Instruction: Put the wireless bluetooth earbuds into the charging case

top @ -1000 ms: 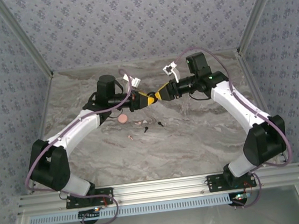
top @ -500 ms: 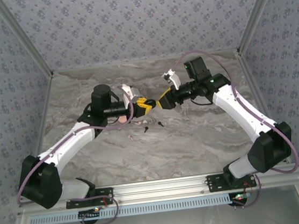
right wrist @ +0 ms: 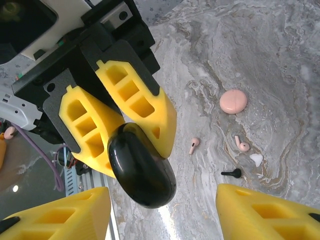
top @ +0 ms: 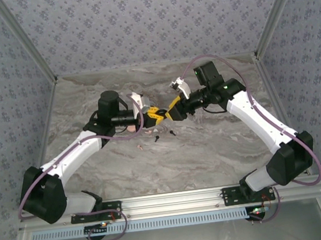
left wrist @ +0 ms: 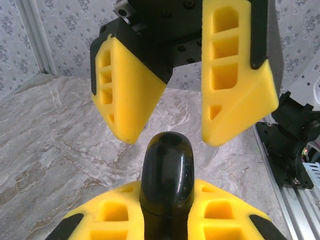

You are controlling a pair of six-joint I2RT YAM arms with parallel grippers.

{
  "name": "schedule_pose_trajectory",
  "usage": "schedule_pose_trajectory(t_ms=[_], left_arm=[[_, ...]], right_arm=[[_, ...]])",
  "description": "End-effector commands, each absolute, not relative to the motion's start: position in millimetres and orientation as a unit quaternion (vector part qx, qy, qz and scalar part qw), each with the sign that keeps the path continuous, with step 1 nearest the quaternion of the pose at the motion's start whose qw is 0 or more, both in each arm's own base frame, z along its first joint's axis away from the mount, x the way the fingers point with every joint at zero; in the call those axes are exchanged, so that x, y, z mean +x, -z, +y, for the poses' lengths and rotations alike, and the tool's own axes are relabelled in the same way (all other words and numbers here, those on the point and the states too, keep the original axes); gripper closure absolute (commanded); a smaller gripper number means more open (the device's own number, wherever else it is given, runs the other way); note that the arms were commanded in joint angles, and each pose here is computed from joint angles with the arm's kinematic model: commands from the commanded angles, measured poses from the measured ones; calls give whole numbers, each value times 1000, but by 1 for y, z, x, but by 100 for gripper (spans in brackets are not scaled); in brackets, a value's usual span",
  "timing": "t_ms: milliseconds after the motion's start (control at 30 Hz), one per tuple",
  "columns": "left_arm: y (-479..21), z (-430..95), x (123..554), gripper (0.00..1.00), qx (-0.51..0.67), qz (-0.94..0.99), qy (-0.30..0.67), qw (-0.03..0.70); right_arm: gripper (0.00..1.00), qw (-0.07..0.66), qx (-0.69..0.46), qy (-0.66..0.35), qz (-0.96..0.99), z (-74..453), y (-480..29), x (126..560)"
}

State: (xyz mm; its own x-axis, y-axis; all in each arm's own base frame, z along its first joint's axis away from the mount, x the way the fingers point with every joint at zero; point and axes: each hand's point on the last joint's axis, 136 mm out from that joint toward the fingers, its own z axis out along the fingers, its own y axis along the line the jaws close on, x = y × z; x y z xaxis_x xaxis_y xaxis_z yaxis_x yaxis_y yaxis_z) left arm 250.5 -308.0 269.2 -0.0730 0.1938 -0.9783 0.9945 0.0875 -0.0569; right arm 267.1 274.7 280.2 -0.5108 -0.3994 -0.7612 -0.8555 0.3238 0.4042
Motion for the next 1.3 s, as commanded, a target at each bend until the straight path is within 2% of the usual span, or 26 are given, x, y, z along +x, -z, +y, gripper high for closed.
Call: schedule_pose_trajectory(t_ms=[0, 300, 567, 800, 1000, 1067, 1267], left_arm=[[-292, -313, 243, 90, 526, 553, 464, 450], [-293, -319, 247, 90, 507, 585, 494, 397], [-289, -319, 248, 90, 502, 594, 496, 387], [-289, -320, 250, 90, 494, 602, 498, 381], [-292, -321, 253, 77, 484, 606, 503, 381], [-293, -322, 256, 69, 475, 610, 506, 382], [-292, -323, 261, 61, 456, 617, 515, 383]], right_arm=[[44, 277, -428, -416, 753, 279, -289, 262], [52, 270, -435, -419, 750, 282, -287, 265], [59, 274, -436, -419, 748, 284, -291, 267], [72, 270, -437, -424, 746, 285, -291, 266], [77, 279, -435, -423, 745, 285, -294, 267], [79, 285, -434, -426, 741, 284, -299, 266], [81, 302, -432, -432, 732, 282, -310, 266]])
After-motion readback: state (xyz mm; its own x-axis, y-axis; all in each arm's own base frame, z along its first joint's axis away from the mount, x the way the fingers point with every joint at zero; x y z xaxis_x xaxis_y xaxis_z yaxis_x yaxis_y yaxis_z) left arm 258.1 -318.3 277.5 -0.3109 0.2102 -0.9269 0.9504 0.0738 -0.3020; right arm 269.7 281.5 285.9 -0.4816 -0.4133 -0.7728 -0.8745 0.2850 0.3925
